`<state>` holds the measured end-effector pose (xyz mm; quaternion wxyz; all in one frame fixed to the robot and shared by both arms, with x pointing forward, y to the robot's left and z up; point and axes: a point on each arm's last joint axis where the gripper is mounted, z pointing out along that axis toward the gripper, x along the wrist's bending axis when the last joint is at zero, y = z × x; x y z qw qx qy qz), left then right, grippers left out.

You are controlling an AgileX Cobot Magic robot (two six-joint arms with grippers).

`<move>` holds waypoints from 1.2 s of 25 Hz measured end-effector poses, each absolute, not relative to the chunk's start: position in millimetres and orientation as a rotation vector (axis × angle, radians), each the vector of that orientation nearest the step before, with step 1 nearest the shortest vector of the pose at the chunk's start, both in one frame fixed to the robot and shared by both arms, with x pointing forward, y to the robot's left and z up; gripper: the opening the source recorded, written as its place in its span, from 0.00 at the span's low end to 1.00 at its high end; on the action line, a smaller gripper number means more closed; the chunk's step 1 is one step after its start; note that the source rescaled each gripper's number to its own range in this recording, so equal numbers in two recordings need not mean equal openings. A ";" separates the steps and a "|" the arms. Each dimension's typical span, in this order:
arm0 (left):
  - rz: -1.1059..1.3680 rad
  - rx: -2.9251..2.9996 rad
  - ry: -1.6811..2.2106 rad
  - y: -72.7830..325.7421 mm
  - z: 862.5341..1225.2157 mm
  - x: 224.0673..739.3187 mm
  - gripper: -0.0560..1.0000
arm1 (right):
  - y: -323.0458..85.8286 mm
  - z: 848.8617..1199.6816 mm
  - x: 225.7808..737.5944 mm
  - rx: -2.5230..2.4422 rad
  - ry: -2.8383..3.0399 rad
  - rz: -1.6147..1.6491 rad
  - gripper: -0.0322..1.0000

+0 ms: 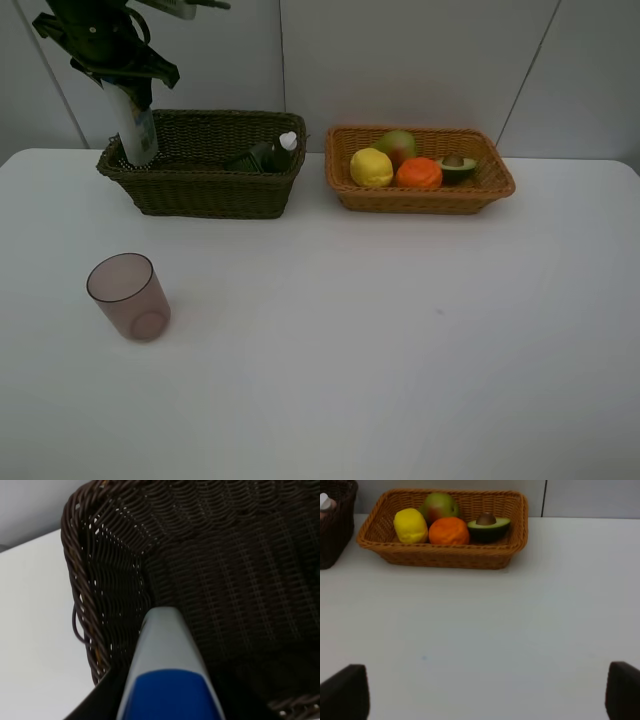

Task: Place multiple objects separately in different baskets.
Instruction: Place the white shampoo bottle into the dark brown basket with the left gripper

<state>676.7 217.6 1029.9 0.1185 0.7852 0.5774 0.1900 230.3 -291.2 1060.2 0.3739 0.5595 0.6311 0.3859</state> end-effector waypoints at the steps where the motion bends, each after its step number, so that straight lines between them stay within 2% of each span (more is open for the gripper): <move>1: 0.565 2.298 1.682 217.4 1026.1 679.2 0.49 | -291.2 1060.2 230.3 1.433 1.616 0.988 1.00; 17: 0.667 2.305 1.577 209.8 986.3 704.4 0.49 | -291.2 1060.2 230.3 1.433 1.616 0.988 1.00; 30: 0.630 2.347 1.571 201.2 963.8 707.5 0.49 | -291.2 1060.2 230.3 1.433 1.616 0.988 1.00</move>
